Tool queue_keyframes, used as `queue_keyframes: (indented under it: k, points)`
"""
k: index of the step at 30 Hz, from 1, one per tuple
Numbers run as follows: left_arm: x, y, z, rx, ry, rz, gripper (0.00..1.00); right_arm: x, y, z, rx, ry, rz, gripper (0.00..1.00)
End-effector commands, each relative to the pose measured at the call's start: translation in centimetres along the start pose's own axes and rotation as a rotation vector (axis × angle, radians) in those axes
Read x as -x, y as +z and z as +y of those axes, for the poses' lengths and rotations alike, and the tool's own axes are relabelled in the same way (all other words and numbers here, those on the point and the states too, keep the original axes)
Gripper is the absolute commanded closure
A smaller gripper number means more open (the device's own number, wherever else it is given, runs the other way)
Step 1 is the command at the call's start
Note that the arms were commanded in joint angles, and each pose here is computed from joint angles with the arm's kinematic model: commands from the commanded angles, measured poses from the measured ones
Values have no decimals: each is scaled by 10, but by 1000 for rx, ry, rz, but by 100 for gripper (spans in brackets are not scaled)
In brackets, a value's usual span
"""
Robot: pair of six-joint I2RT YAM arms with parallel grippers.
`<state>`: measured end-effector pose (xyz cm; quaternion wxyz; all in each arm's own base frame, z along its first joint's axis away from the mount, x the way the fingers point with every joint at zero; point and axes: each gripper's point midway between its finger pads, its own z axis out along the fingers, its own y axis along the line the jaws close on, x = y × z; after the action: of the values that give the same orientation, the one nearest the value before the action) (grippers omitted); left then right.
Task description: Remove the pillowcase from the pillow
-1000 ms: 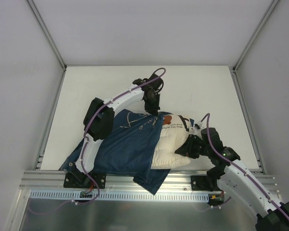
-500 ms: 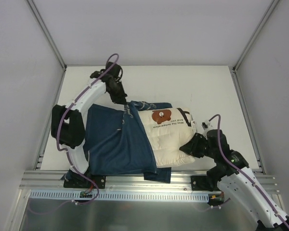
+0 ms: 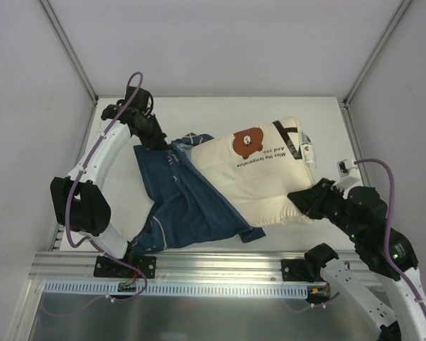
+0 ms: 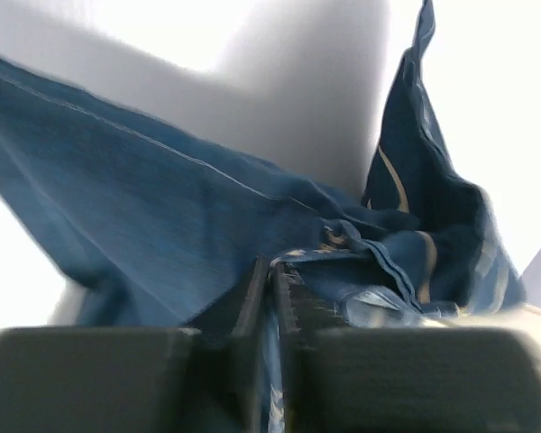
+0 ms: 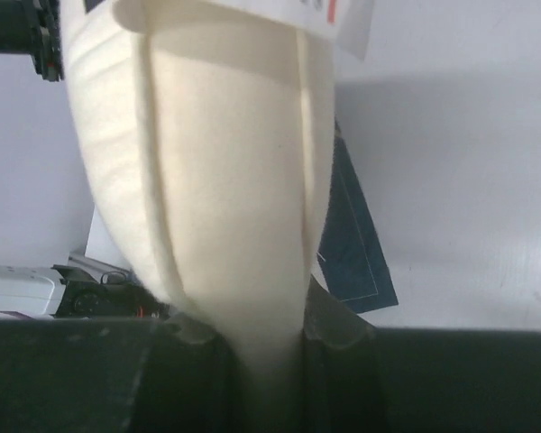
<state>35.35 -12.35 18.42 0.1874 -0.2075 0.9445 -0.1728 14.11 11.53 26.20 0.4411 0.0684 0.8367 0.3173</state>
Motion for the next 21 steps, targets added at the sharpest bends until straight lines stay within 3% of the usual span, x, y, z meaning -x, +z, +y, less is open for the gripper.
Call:
queue_keyframes:
  k: [1, 2, 3, 4, 7, 12, 16, 21]
  points:
    - [38, -26, 1, -22, 54, -137, 88, 37, -19, -23, -175, -95, -132, 99]
    - [35, -25, -1, -36, 56, -122, 79, 36, -18, -27, -194, -100, -130, 99]
    - [31, -25, -1, -42, 57, -110, 58, 36, -17, -29, -203, -100, -133, 99]
    - [25, -22, 4, -29, 54, -99, 47, 34, -16, -32, -210, -100, -128, 99]
    - [17, -25, 22, 25, 40, -121, 25, 32, -19, -37, -212, -88, -149, 99]
    - [7, -25, 42, 86, -1, -141, 23, 16, -15, -51, -251, -91, -111, 99]
    - [-1, -13, 53, 129, -44, -111, 12, 7, -15, -58, -264, -95, -88, 99]
    - [-11, 14, 42, 145, -41, -31, 13, -5, -11, -64, -266, -88, -58, 99]
